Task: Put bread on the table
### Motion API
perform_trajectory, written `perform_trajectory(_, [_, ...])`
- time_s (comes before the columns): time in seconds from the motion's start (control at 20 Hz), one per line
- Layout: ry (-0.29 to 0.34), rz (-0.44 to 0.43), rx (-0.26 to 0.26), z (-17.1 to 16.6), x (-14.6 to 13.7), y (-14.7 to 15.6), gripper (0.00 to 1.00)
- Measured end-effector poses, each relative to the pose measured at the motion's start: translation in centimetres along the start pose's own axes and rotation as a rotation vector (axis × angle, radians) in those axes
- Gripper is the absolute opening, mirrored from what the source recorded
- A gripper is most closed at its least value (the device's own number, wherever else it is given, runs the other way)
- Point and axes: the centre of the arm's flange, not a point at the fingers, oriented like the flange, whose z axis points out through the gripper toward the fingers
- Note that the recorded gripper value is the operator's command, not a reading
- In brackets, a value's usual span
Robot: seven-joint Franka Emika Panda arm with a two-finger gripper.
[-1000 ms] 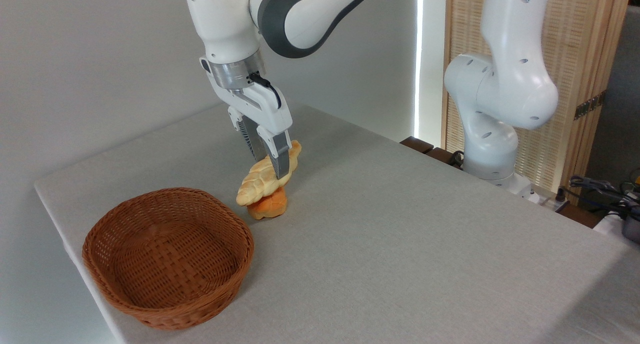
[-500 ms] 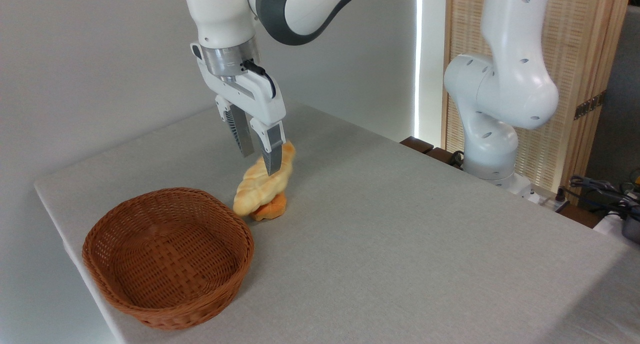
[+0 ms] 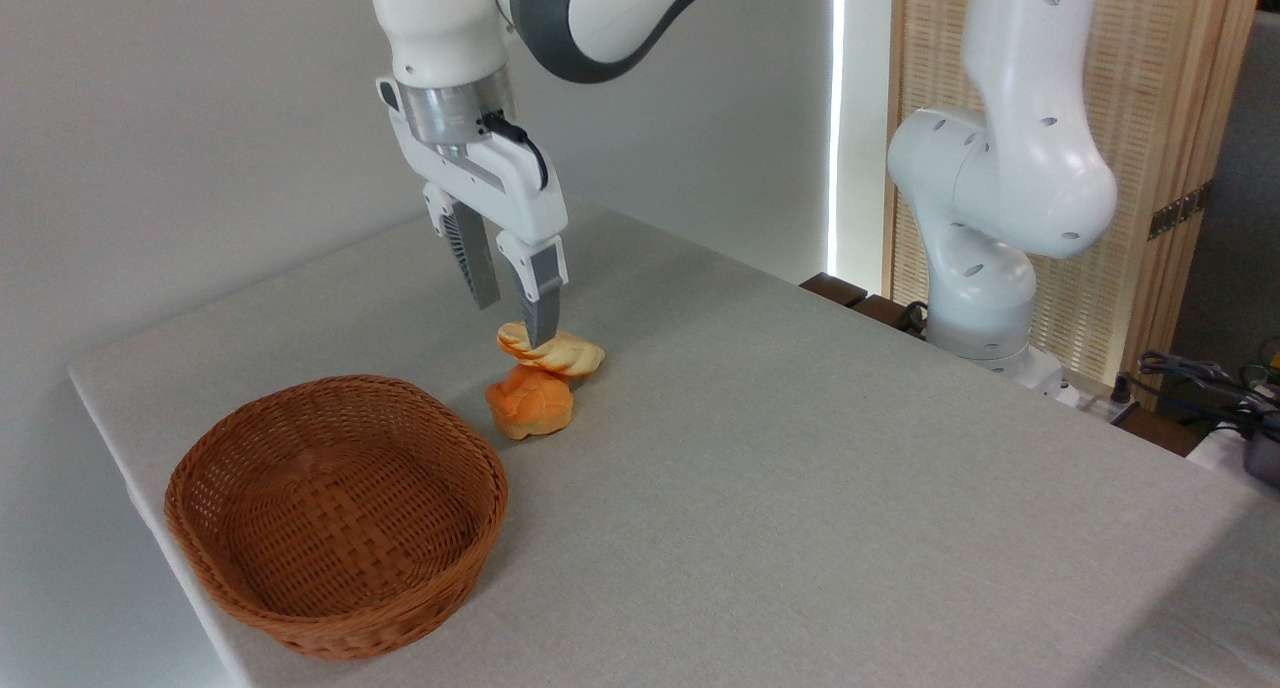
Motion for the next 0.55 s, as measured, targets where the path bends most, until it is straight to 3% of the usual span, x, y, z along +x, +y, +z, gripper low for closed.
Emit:
perform_trajectory(0.3, [0.089,-0.042,0.041,-4.9,-1.7,-5.3,1.0])
perform_trajectory(0.45, [0.052,-0.021,0.112,-5.2,-2.0,-5.9,1.0])
perform_trajectory(0.55, [0.041,-0.017,0.128,-5.2,-2.0,-6.1,1.0])
